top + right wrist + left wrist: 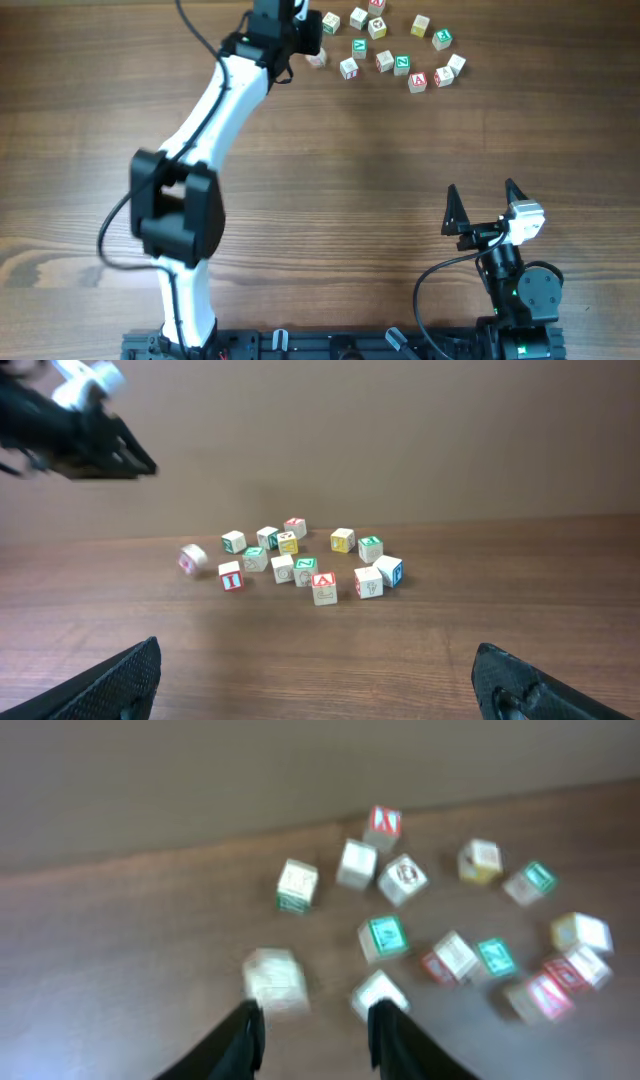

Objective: Form a horizontal line
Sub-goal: 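Close the left gripper on the white block with a 2, then lift the block and carry it left of the cluster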

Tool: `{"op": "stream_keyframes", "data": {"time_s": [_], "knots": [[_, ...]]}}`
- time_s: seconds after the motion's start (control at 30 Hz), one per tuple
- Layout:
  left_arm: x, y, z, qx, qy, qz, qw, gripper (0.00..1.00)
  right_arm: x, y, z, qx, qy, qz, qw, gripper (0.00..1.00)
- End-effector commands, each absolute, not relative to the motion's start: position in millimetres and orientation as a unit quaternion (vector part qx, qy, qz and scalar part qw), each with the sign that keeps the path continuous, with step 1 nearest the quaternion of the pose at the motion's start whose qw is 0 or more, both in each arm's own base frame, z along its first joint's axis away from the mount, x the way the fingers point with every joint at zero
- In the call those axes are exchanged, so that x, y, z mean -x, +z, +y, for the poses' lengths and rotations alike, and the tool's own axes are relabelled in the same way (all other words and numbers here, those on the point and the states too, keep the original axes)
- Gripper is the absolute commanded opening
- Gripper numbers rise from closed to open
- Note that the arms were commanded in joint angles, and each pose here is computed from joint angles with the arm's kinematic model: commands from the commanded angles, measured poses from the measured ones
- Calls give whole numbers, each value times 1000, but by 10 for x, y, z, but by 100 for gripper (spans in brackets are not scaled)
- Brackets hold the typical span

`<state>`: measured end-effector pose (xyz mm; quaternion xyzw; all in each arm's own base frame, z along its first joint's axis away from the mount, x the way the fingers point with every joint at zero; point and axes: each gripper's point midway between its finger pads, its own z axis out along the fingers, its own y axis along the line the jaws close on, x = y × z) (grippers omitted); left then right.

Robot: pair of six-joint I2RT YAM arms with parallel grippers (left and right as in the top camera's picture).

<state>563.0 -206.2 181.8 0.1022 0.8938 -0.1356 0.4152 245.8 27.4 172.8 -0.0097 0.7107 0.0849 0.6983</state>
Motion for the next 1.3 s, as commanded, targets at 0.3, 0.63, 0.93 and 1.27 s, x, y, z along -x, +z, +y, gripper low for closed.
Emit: {"op": "stream_keyframes", "data": {"time_s": [0.3, 0.63, 0.93, 1.27], "knots": [[-5060, 1675, -2112, -53, -142, 940, 305, 36, -2460, 1727, 268, 11, 80, 710, 699, 100], [-5204, 1773, -2071, -45, -133, 930, 339, 37, -2460, 1727, 268, 11, 80, 710, 699, 100], [-5330, 1854, -1983, -31, -109, 922, 371, 42, -2460, 1727, 268, 11, 80, 710, 699, 100], [-5547, 1638, -2026, -26, -104, 915, 388, 84, -2460, 1727, 268, 11, 80, 710, 699, 100]]}}
